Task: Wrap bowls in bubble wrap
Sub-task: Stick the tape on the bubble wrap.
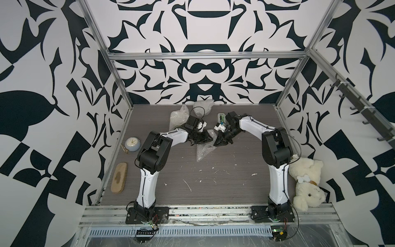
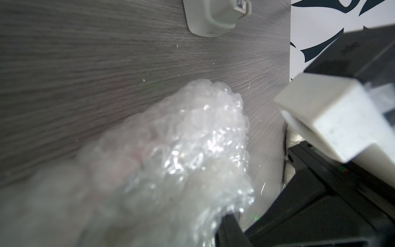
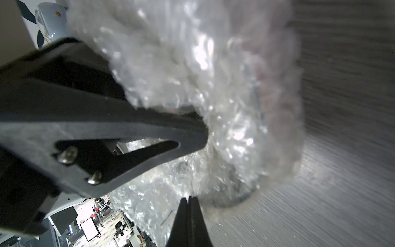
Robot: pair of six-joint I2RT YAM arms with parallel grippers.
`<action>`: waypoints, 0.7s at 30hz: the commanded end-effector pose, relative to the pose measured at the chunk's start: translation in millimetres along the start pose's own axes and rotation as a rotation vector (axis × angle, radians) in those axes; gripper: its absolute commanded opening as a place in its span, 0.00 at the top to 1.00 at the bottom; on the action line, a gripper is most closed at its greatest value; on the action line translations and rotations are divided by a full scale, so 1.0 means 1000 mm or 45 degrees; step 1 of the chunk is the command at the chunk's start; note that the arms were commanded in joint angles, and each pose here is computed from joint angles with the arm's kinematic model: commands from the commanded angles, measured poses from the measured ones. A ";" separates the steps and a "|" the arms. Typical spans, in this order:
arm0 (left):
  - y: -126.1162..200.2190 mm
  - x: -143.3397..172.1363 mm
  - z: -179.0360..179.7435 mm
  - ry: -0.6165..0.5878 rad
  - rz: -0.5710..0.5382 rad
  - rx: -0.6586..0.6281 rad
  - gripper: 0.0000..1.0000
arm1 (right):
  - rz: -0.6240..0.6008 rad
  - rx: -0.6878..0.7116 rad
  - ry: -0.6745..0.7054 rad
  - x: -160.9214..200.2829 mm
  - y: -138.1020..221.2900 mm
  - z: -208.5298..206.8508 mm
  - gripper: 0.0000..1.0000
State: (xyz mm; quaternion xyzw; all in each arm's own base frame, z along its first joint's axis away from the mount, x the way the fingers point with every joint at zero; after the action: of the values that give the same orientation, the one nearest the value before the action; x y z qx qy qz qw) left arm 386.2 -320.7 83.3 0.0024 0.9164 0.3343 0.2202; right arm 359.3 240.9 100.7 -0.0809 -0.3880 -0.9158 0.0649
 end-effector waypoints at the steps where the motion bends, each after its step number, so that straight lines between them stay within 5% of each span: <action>1: -0.009 0.018 0.024 0.051 0.078 -0.093 0.79 | 0.001 0.066 -0.024 0.001 -0.003 -0.010 0.96; 8: 0.006 0.010 0.010 0.009 0.056 -0.098 0.71 | -0.038 -0.028 0.009 -0.003 0.012 0.010 0.94; 13: 0.032 -0.008 -0.018 -0.080 -0.009 -0.132 0.49 | -0.138 -0.092 0.039 0.000 0.048 0.021 0.93; 21: 0.086 -0.029 -0.055 -0.227 -0.168 -0.203 0.35 | -0.391 -0.055 0.089 -0.004 0.086 0.014 0.91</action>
State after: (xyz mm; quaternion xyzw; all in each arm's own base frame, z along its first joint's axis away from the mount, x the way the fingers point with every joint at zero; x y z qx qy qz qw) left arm 378.8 -303.0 155.2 -0.0262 0.8818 0.3746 0.2854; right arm 375.0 199.7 159.1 -0.0252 -0.3606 -0.9319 -0.0303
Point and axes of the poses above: each gripper's point midway between its finger pads, its own y axis back along the fingers, its own z axis along the line the jaws close on, x = y × z, the point moved 3 cm from there along y, back along the fingers, and after that the axes turned 12 degrees about -y, right-handed, at the moved point
